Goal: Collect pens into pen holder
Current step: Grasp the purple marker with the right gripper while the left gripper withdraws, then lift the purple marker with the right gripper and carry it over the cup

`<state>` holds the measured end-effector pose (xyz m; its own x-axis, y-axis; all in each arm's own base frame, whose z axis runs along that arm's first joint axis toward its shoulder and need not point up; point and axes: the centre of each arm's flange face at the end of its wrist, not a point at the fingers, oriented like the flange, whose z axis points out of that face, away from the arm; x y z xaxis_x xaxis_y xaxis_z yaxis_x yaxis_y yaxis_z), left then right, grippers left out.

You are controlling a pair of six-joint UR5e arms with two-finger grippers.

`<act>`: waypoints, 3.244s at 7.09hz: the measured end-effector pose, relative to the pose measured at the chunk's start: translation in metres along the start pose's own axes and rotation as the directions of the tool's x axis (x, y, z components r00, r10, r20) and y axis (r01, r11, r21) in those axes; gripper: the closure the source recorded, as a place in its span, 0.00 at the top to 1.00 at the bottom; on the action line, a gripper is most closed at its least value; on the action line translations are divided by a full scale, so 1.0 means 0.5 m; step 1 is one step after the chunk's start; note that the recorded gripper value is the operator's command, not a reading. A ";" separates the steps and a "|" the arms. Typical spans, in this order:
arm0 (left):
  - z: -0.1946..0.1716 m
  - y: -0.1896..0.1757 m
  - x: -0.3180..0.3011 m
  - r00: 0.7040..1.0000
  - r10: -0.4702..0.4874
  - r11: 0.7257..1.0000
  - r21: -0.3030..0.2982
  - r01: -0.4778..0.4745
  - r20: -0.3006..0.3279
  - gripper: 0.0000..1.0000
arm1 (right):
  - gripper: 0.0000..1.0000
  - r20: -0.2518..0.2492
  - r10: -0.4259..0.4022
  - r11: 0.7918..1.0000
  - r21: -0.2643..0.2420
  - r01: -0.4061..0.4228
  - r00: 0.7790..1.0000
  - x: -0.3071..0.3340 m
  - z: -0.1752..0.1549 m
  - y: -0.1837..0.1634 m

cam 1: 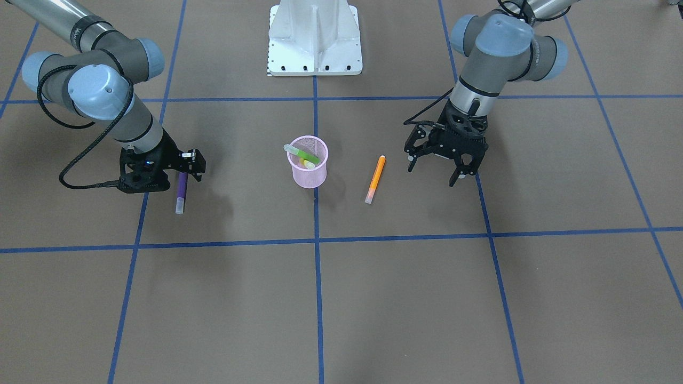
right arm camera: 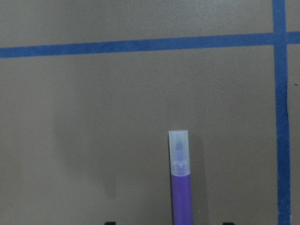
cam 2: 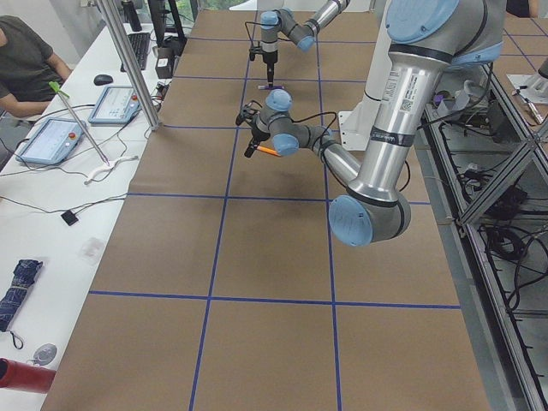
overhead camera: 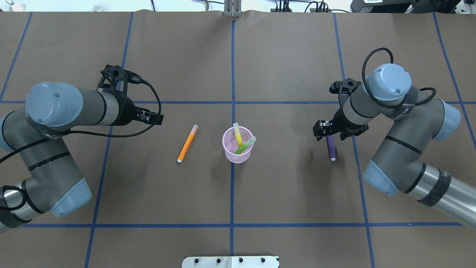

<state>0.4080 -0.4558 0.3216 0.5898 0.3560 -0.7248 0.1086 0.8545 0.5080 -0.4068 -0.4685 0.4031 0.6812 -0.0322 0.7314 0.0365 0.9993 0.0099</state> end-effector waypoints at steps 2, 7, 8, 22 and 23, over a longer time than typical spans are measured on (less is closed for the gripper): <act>0.002 0.002 0.003 1.000 -0.027 1.000 -0.002 0.027 -0.004 1.00 | 0.63 -0.012 -0.034 0.999 -0.024 0.034 0.999 0.009 0.015 -0.038; 0.008 0.006 0.006 0.999 -0.035 0.999 -0.002 0.035 -0.011 1.00 | 0.51 -0.017 -0.036 0.998 -0.055 0.035 0.999 0.013 0.042 -0.071; 0.008 0.007 0.005 0.999 -0.035 0.999 -0.002 0.035 -0.011 1.00 | 0.51 -0.018 -0.036 0.998 -0.056 0.035 0.999 0.013 0.044 -0.072; -0.004 0.001 0.010 0.999 -0.026 0.999 0.027 0.027 -0.044 1.00 | 0.00 0.086 0.084 0.970 0.220 -0.102 0.993 -0.138 -0.154 -0.004; -0.001 0.002 0.010 0.999 -0.026 0.999 0.026 0.027 -0.043 1.00 | 0.00 0.126 0.160 0.933 0.304 -0.191 0.979 -0.199 -0.165 0.043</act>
<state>0.4105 -0.4529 0.3186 0.5516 0.3497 -0.7572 0.1452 0.8537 0.5001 -0.4133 -0.4456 0.2745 0.5804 0.1306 0.8038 -0.3182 0.9449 0.0763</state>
